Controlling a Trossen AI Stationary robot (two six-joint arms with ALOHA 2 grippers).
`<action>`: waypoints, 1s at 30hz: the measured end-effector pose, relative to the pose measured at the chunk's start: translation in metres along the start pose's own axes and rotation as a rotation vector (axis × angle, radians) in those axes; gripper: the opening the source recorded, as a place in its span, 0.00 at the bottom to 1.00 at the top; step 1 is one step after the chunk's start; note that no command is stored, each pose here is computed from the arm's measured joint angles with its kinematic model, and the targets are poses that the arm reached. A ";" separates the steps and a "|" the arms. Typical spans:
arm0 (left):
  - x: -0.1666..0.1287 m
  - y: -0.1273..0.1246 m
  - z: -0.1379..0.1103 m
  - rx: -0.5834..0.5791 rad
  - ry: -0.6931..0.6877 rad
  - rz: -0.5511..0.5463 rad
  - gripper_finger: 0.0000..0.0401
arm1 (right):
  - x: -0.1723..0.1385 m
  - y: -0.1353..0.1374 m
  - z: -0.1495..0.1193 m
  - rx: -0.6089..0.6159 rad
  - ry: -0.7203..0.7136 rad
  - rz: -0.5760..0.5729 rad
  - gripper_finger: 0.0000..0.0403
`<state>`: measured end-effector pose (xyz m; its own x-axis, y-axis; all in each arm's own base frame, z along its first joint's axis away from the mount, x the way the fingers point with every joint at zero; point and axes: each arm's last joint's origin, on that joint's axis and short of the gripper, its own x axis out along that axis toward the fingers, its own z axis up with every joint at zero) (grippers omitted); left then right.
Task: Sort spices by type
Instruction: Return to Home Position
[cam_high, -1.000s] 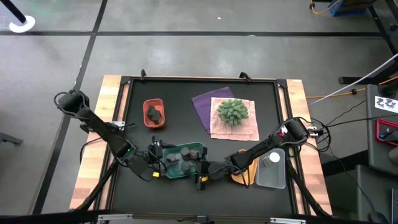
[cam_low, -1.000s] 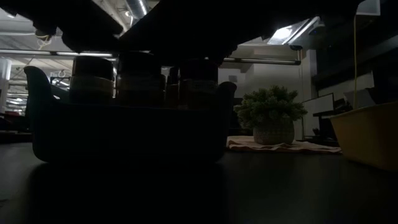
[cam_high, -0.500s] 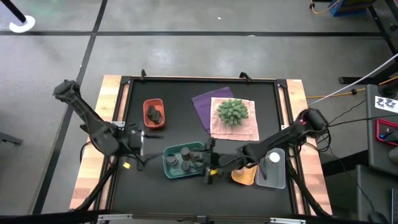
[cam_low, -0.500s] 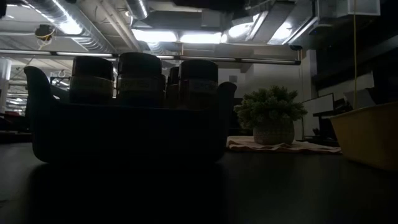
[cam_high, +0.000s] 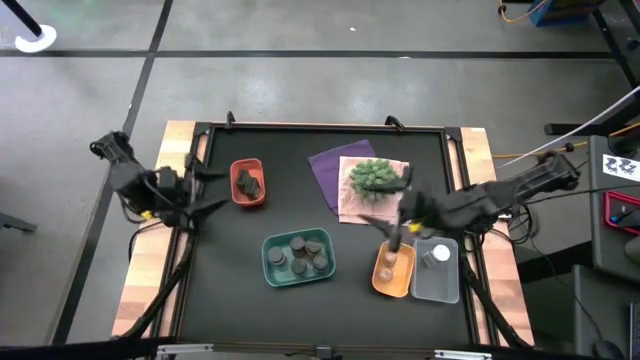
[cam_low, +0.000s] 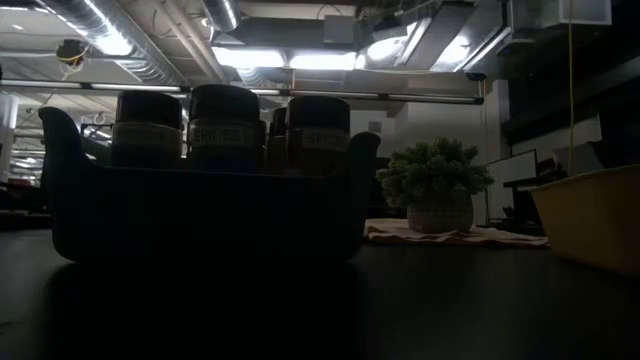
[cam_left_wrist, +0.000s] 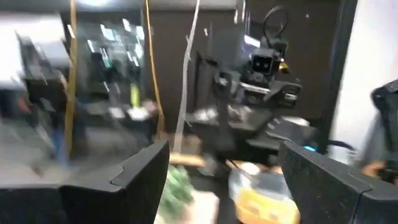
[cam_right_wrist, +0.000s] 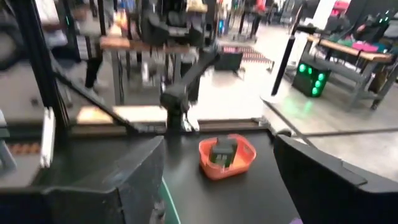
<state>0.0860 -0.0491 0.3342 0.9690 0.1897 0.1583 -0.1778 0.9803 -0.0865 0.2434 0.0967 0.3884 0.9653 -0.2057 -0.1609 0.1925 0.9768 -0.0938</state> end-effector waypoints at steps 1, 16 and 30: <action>-0.001 0.003 0.004 0.042 -0.026 0.010 0.72 | -0.006 -0.005 0.005 0.015 -0.023 0.001 0.74; -0.009 0.035 -0.027 0.077 0.144 0.194 0.72 | -0.081 -0.067 -0.012 0.145 -0.014 0.063 0.74; -0.031 0.052 -0.096 -0.051 0.152 0.208 0.72 | -0.063 -0.094 -0.140 0.361 -0.108 0.238 0.74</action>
<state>0.0629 -0.0092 0.2307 0.9279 0.3725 -0.0172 -0.3707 0.9163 -0.1517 0.1397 0.0091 0.2698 0.9994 0.0156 -0.0309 -0.0061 0.9582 0.2859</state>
